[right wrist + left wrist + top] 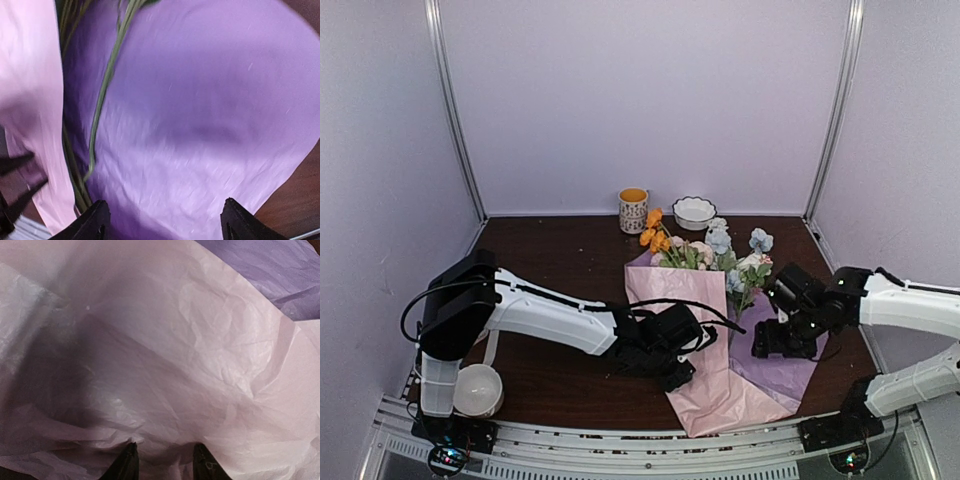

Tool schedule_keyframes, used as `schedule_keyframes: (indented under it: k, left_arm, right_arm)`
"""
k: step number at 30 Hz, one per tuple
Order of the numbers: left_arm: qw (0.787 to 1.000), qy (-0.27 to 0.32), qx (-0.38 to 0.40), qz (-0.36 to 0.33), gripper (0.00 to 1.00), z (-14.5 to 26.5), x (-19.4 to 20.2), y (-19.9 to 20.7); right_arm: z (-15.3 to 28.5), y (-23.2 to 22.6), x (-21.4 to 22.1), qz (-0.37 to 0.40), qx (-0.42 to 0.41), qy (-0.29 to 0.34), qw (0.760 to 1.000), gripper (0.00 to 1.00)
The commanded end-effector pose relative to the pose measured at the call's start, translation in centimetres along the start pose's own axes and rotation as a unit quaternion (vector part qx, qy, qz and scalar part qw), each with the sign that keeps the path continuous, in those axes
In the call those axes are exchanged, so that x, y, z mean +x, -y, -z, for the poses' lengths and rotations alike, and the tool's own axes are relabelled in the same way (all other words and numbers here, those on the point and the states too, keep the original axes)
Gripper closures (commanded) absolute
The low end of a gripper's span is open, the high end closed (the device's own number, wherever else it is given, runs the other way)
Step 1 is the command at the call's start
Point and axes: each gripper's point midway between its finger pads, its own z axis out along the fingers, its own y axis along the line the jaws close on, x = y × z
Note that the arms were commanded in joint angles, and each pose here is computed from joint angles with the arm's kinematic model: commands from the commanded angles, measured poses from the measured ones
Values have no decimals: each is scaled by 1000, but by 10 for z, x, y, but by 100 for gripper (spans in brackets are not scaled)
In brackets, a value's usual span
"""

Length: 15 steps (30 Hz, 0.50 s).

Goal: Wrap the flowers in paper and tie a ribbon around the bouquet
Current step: Pick up the two-thirds-folded wrapping paper from the center of the board.

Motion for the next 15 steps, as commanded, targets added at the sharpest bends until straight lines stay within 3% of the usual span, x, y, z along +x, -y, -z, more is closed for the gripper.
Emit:
schedule_keyframes:
  k: [1, 3, 11, 15]
  left_arm:
    - [996, -81, -20, 12, 59, -14, 50, -19]
    - [996, -81, -20, 12, 59, -14, 50, -19]
    - [997, -79, -20, 15, 59, -13, 50, -19]
    - [997, -77, -19, 14, 59, -13, 49, -18]
  right_arm:
    - [2, -13, 88, -76, -43, -111, 990, 23]
    - [7, -14, 107, -112, -49, -140, 982, 24]
    - [27, -13, 128, -239, -75, -158, 955, 26]
    - [24, -17, 143, -246, -61, -177, 951, 24]
